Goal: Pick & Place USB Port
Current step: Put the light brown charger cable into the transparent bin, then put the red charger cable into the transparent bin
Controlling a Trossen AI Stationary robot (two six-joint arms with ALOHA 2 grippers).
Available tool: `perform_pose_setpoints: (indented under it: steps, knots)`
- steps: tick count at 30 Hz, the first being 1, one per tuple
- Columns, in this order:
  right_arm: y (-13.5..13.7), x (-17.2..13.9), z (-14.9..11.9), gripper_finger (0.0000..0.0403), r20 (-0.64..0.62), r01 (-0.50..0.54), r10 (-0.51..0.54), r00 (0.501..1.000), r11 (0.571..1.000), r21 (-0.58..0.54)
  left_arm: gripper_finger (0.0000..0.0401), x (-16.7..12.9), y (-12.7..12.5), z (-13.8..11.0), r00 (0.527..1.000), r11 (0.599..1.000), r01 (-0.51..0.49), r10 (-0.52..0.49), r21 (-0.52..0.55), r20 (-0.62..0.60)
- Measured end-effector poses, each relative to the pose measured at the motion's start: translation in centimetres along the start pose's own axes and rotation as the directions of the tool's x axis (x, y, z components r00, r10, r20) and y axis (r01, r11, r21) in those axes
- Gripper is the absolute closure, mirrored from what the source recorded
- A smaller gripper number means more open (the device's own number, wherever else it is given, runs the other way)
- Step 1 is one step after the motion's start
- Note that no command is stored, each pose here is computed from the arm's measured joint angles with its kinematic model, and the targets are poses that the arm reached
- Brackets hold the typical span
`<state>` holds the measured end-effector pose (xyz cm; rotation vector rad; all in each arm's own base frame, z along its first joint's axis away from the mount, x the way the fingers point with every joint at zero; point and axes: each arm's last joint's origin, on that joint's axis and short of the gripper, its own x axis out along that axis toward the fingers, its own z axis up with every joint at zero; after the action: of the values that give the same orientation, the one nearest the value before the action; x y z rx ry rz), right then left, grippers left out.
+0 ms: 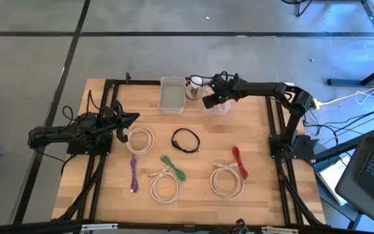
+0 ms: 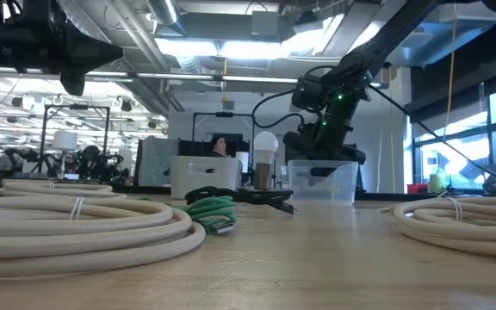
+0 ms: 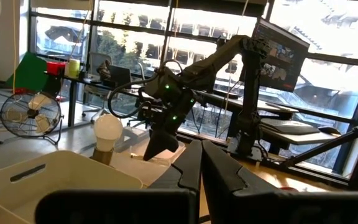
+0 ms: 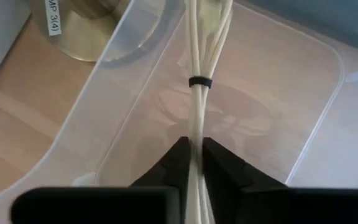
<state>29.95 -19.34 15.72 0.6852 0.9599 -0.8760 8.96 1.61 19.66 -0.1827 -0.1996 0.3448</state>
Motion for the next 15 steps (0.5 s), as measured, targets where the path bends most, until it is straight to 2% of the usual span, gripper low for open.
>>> perform_pose_setpoints:
  steps: [9, 15]
  knots:
    - [0.1, -0.3, 0.4, 0.0282, 0.047, 0.009, -0.006, 0.999, 0.998, -0.063, 0.0397, 0.0, 0.0, 0.0, 1.000, 1.000, 0.000, 0.000, 0.000, 0.000]
    - [0.7, -4.4, 0.9, 0.0282, 0.207, 0.104, -0.074, 0.976, 0.985, -0.138, 0.0397, 0.0, 0.0, -0.1, 1.000, 1.000, -0.001, 0.002, 0.002, -0.008]
